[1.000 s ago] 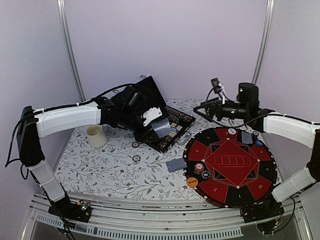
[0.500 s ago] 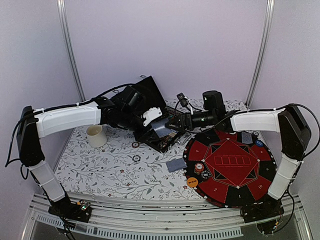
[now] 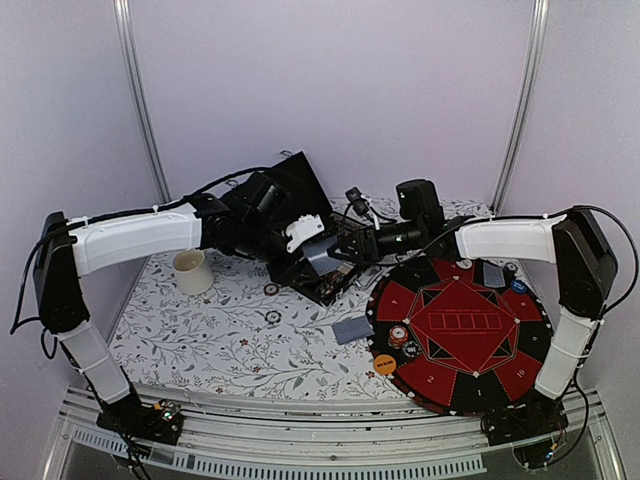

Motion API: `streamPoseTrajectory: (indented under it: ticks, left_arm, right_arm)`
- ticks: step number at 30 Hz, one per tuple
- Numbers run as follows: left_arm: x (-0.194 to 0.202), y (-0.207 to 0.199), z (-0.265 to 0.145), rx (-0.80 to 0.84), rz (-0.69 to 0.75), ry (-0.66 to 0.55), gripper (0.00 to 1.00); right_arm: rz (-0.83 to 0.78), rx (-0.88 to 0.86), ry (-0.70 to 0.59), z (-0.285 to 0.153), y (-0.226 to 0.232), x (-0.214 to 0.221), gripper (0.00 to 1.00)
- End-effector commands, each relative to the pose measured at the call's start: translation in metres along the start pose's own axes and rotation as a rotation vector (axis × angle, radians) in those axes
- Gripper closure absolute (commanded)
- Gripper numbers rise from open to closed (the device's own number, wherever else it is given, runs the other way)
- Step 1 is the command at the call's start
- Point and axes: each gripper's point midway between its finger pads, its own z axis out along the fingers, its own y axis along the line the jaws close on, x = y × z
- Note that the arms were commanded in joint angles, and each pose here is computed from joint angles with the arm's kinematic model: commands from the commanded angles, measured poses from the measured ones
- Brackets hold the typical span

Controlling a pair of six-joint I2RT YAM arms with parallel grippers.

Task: Distribute texas hold em gaming equipment
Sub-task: Pick up the poker card from the face-down deck piles.

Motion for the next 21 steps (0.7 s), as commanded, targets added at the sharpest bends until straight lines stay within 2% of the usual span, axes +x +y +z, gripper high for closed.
streamPoseTrajectory:
  ticks: [1,4,13,21]
  left_arm:
    - [-0.011,0.007,-0.011,-0.021,-0.002,-0.049,0.50]
    - [-0.012,0.007,-0.012,-0.022,-0.001,-0.051,0.50]
    - [-0.011,0.006,-0.011,-0.020,-0.001,-0.048,0.50]
    - [-0.009,0.007,-0.009,-0.024,-0.003,-0.041,0.50]
  right_arm:
    - [-0.032,0.039,0.022,-0.006,0.002,-0.004,0.45]
    - [-0.030,0.044,0.031,-0.007,0.001,-0.002,0.53]
    - [-0.044,0.037,0.034,-0.013,0.010,-0.008,0.59]
    - [-0.019,0.025,0.060,-0.013,0.013,-0.007,0.75]
